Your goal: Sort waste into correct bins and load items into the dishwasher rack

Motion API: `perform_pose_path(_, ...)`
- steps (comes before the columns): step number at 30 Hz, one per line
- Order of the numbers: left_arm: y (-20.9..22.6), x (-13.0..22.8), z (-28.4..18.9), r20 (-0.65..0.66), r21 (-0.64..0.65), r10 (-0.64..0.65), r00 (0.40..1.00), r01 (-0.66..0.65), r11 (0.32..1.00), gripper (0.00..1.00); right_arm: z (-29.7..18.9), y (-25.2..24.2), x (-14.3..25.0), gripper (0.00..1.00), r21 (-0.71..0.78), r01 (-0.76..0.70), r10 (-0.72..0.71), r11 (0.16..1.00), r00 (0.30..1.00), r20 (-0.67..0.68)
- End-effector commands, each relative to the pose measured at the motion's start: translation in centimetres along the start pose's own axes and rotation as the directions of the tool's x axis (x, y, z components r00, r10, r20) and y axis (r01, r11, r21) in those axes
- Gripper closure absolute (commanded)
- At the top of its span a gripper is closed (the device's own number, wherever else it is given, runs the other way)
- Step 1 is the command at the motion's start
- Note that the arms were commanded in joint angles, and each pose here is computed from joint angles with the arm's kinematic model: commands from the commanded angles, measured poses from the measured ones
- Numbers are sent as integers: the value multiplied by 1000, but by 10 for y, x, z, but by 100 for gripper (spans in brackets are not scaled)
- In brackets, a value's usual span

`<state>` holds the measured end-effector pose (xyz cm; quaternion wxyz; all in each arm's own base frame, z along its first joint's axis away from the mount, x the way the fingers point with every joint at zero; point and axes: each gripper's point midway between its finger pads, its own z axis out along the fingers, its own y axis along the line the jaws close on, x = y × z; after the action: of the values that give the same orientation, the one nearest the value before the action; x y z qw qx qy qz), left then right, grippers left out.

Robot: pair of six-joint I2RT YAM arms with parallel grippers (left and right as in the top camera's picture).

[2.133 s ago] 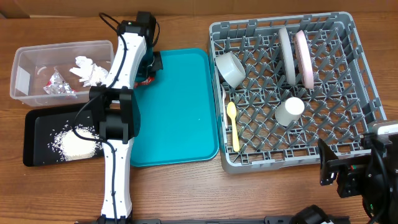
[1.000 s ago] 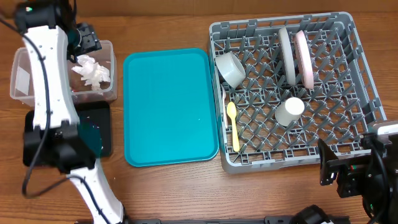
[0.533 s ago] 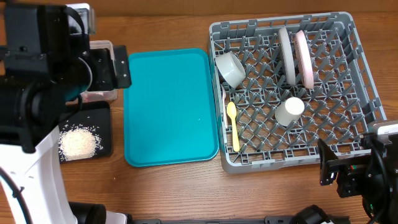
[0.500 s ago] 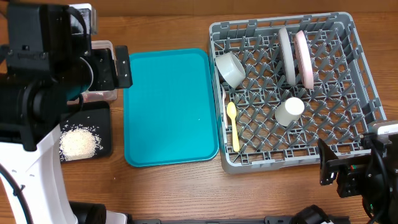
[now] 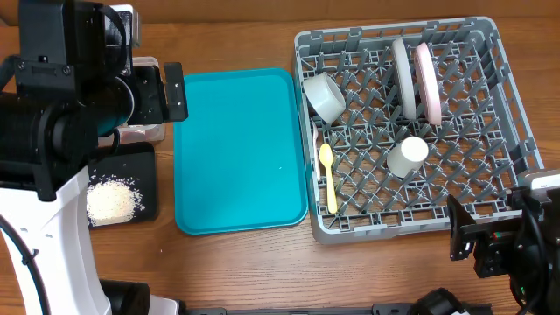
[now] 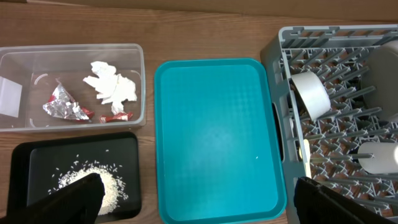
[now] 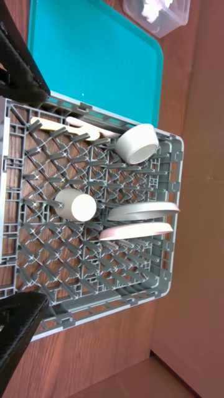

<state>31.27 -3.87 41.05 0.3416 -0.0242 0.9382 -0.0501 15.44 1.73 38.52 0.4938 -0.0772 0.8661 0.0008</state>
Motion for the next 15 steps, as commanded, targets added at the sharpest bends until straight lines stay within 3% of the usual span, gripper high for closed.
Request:
perform_pose_path(1,-3,0,4,-11,12,24,1000,-24,1000,0,-2,-5,1,0,25,-18,18,1000,1000,3)
perform_pose_path(4,-3,0,4,-11,11,25,1000,-24,1000,0,-3,-20,11,0,107,-41,44,993,999,-30)
perform_pose_path(8,-3,0,4,-11,12,25,1000,-24,1000,0,1,-26,0,0,136,-108,102,985,994,49)
perform_pose_path(12,-3,0,4,-11,12,24,1000,-24,1000,0,29,-9,-18,0,0,-107,104,994,966,235)
perform_pose_path(15,-3,0,4,-11,12,24,1000,-24,1000,0,68,10,18,0,-130,-151,179,980,956,234)
